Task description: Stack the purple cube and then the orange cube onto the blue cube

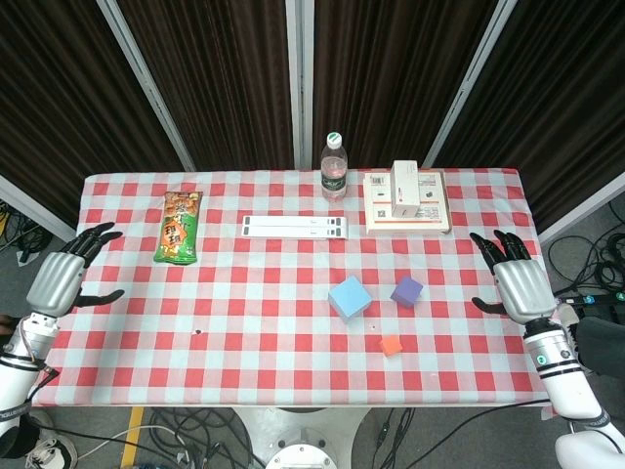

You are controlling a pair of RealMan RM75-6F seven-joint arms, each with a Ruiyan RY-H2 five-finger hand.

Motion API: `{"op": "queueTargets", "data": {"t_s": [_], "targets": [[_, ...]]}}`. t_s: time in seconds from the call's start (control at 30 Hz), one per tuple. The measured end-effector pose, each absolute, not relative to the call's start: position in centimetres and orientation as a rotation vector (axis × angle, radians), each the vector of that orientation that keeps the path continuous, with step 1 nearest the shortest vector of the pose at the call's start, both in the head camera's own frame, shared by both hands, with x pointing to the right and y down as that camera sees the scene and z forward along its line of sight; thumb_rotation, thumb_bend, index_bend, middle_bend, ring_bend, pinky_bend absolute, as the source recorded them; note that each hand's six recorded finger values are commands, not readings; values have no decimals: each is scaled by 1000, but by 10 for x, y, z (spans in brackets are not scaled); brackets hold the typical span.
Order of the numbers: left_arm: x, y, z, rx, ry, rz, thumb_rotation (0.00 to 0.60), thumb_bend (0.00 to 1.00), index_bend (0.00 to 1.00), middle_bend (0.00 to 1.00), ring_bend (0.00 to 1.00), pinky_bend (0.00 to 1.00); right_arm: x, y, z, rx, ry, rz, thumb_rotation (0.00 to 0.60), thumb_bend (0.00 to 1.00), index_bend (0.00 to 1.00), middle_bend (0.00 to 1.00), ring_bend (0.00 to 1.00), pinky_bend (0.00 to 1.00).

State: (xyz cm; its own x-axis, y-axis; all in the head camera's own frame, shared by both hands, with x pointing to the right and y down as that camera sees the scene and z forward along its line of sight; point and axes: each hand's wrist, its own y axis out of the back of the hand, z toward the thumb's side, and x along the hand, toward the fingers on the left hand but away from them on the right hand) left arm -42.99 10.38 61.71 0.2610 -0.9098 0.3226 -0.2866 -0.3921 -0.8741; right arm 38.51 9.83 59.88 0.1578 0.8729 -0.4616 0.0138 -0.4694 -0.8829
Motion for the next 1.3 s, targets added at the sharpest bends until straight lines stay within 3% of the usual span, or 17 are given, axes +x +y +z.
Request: {"op": "queueTargets", "data": {"t_s": [0.5, 0.73, 0.97, 1.3], "targets": [[-428, 106, 612, -1820, 1090, -1140, 600, 0, 235, 219, 157, 288, 370, 87, 608, -1692, -641, 1393, 600, 59, 1, 210, 31, 62], [-429, 107, 619, -1824, 1096, -1153, 600, 0, 235, 220, 157, 288, 354, 62, 630, -1717, -326, 1391, 600, 72, 96, 258, 51, 90], [-434, 106, 620, -1813, 1103, -1156, 600, 0, 235, 220, 157, 288, 338, 48, 653, -1677, -62, 1287, 600, 77, 106, 255, 55, 102], [-444, 106, 618, -1794, 1119, -1162, 600, 0, 235, 219, 157, 288, 303, 60, 684, -1740, 81, 1173, 600, 77, 107, 246, 55, 102]]}}
